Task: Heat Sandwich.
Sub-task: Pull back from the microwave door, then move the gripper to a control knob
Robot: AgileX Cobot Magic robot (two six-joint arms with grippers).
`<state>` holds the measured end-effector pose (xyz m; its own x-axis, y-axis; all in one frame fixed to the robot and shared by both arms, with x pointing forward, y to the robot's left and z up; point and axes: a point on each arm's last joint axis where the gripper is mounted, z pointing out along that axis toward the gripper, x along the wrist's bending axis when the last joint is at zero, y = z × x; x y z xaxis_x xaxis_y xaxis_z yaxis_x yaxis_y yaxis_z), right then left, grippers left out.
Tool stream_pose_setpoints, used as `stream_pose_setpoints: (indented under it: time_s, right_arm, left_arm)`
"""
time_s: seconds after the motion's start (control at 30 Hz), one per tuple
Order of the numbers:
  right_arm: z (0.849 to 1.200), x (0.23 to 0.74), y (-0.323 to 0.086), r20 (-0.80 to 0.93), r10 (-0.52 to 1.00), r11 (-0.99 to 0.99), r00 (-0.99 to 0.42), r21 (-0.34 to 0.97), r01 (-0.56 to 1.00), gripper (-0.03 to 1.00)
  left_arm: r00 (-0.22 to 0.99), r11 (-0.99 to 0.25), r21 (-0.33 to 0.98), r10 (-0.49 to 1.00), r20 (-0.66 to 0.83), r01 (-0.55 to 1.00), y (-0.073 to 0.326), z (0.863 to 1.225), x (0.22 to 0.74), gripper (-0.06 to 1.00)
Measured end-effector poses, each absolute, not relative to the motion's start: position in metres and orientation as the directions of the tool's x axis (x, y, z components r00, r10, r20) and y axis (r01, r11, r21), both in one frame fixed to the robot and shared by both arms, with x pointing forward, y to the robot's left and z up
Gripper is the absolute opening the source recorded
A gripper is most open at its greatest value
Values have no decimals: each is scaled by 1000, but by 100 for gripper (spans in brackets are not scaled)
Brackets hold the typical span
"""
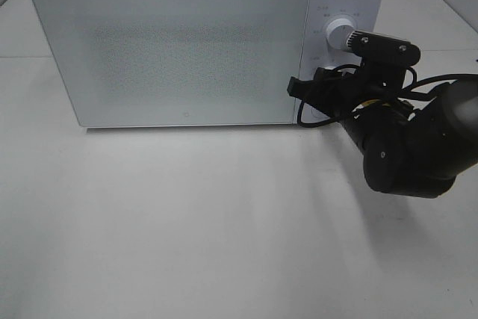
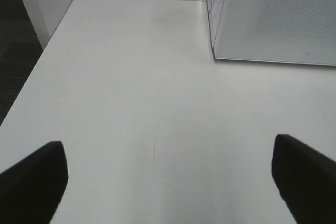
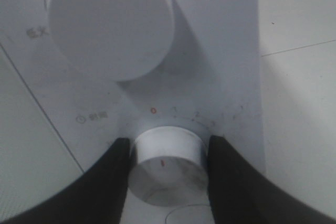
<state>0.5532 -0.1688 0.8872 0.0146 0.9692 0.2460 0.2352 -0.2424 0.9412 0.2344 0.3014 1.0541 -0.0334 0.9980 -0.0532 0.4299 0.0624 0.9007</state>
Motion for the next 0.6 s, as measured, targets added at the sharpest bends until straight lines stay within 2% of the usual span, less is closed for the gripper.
stream_pose_setpoints:
  time_s: [0.33,0.6]
  right_arm:
    - [887,553,-169,429,902,-431,57,876,217,43]
    - [887,553,-169,666,737,-674,116,715,184,43]
  left_arm:
    - [-33,62,901,998,-53,430,301,1054,234,99]
    - [-33,62,901,998,-53,430,301,1054,234,99]
